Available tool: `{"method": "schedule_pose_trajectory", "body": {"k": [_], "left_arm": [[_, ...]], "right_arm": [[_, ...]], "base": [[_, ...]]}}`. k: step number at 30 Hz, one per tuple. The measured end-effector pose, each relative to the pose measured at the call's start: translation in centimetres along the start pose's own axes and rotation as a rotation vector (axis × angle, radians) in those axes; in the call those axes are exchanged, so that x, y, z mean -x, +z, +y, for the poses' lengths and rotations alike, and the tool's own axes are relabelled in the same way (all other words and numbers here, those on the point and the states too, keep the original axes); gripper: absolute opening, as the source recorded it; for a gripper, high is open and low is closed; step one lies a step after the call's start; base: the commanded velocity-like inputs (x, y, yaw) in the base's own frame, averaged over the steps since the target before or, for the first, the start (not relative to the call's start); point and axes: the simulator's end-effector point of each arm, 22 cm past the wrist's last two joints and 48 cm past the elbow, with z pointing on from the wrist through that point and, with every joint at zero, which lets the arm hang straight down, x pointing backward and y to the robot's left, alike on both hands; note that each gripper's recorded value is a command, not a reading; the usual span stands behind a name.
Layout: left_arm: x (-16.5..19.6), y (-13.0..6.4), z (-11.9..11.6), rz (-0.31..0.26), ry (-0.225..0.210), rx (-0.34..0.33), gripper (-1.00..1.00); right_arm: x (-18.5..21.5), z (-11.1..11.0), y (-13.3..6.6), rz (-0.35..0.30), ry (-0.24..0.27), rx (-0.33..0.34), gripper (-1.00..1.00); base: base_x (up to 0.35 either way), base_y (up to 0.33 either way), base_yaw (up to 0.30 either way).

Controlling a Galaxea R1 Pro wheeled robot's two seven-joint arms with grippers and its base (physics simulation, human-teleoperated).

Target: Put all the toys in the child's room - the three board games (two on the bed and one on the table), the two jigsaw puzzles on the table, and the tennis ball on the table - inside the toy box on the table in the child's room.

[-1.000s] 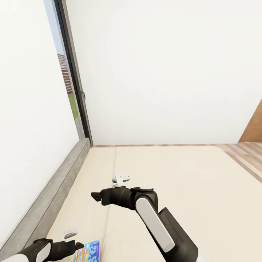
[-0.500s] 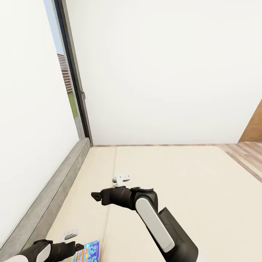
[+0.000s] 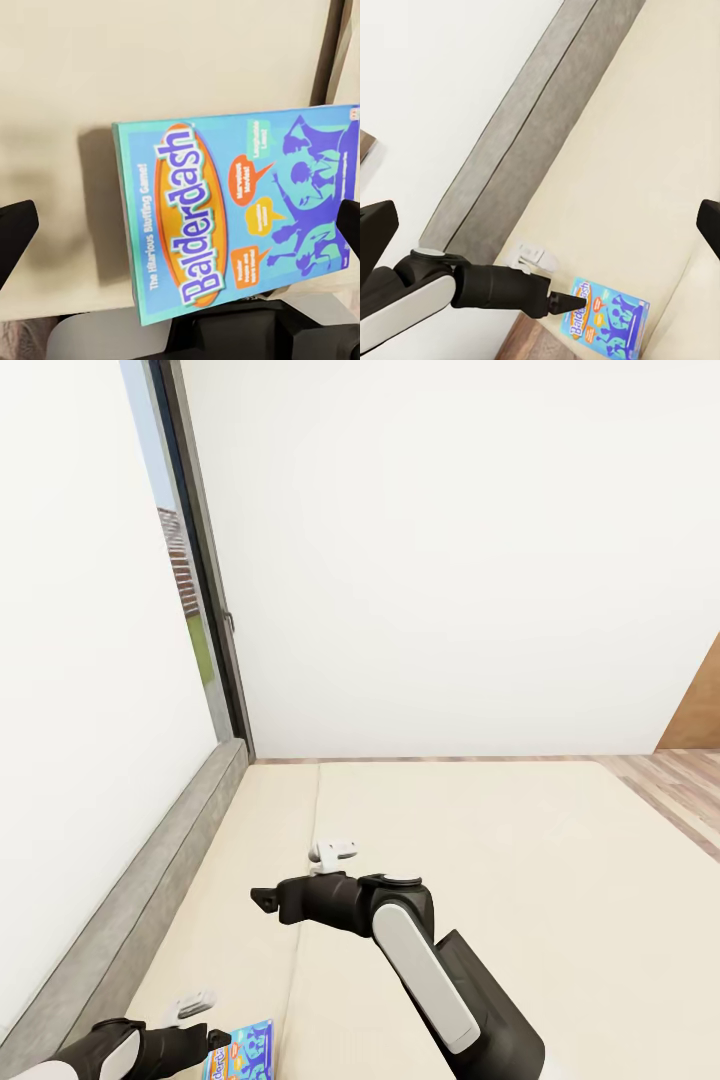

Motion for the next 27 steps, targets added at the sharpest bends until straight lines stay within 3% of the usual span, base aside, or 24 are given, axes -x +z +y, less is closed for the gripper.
{"method": "schedule_pose_trajectory", "body": {"k": [27], "left_arm": [[-0.03,0.03,-0.08,0.001,0.000,-0.002,1.00]], "right_arm": [[-0.04,0.02,0.02,0.001,0.001,0.002,1.00]], "base": [[0.000,0.000,0.000]]}}
